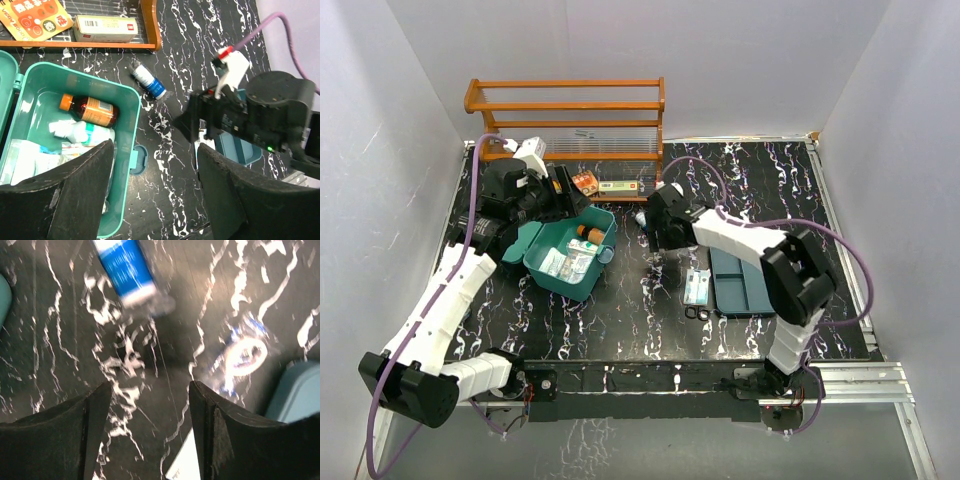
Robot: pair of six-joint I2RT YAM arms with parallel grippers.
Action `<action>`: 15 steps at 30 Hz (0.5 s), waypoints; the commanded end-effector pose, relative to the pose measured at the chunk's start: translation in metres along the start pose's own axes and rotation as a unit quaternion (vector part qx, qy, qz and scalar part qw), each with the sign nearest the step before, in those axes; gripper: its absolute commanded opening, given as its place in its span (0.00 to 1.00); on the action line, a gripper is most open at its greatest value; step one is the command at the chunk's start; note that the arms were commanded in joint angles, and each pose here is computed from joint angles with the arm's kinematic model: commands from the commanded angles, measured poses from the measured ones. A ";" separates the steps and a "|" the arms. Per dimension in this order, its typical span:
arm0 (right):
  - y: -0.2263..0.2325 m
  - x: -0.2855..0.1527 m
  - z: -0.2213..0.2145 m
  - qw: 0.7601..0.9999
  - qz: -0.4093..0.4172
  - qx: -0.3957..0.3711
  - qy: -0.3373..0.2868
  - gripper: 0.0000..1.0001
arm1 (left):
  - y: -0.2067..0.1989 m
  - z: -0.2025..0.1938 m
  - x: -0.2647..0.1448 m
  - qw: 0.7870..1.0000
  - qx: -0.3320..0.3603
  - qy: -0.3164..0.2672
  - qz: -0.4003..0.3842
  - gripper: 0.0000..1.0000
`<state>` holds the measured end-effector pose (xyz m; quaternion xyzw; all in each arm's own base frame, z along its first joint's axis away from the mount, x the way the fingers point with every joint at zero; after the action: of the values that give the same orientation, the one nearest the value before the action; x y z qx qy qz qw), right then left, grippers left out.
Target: Organize the medicine kit
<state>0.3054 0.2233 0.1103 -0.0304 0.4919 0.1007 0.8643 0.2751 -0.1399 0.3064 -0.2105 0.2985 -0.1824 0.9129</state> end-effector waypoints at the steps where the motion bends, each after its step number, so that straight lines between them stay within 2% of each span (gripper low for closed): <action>1: 0.011 0.019 0.050 0.998 0.013 -0.017 -0.060 0.63 | -0.009 0.010 -0.001 1.000 -0.014 -0.019 -0.020 0.66; 7: 0.015 0.048 0.082 0.997 0.023 -0.025 -0.065 0.64 | -0.008 0.014 0.006 0.999 -0.036 -0.028 -0.009 0.67; 15: 0.022 0.074 0.078 0.994 0.053 -0.084 -0.036 0.58 | -0.010 0.019 0.017 0.998 -0.044 -0.032 -0.015 0.68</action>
<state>0.3929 0.2525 0.0754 -0.0643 0.4773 0.1382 0.8654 0.2911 -0.1478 0.3028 -0.2493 0.2997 -0.1680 0.9054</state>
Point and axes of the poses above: each gripper's point midway between its finger pads, its own x axis out along the fingers, its own y axis along the line the jaws close on, z = x × y, the point moved 5 cm from there along -x, back along the fingers, and after that the axes turned 2 degrees about -x, right-handed, at the moved point
